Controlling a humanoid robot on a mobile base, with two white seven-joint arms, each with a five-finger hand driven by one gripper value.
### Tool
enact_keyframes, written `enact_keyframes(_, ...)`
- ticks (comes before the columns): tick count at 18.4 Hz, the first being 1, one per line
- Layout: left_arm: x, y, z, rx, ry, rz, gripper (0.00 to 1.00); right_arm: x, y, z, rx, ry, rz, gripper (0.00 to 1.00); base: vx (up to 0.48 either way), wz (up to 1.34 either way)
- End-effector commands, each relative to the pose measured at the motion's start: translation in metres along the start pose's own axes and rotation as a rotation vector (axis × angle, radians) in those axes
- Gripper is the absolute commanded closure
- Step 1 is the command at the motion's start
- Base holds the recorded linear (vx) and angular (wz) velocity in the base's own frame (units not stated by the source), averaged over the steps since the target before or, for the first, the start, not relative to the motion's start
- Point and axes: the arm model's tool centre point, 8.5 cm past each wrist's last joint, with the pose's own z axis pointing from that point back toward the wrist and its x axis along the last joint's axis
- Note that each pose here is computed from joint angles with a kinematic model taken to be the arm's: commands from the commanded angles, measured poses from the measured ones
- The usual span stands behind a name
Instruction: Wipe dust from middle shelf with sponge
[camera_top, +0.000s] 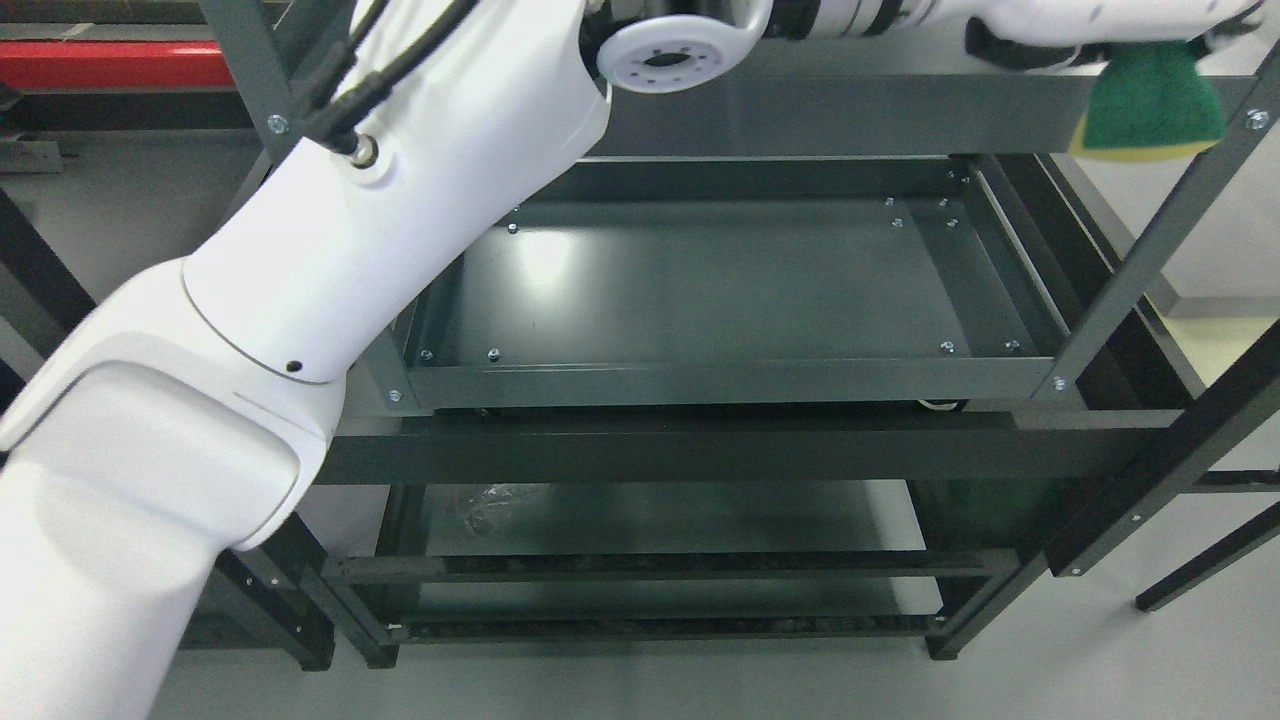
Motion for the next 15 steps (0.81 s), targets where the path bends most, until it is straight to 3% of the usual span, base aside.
enact_keyframes(1,-0.004,-0.073,0.018,-0.111,0.053,0.117,0.99,0.002,-0.010,-0.001,-0.015,0.050,0.003,0.00,0.020,-0.07)
enact_keyframes(8,-0.034,-0.043,0.039,-0.080,0.131,0.091,0.99,0.002,-0.010,-0.001,-0.015,0.050,0.003,0.00,0.006,-0.01)
enact_keyframes(15,-0.057,-0.064,0.123,-0.207,0.169,0.033,0.99,0.002,-0.010,-0.001,-0.015,0.050,0.003,0.00,0.000,0.00)
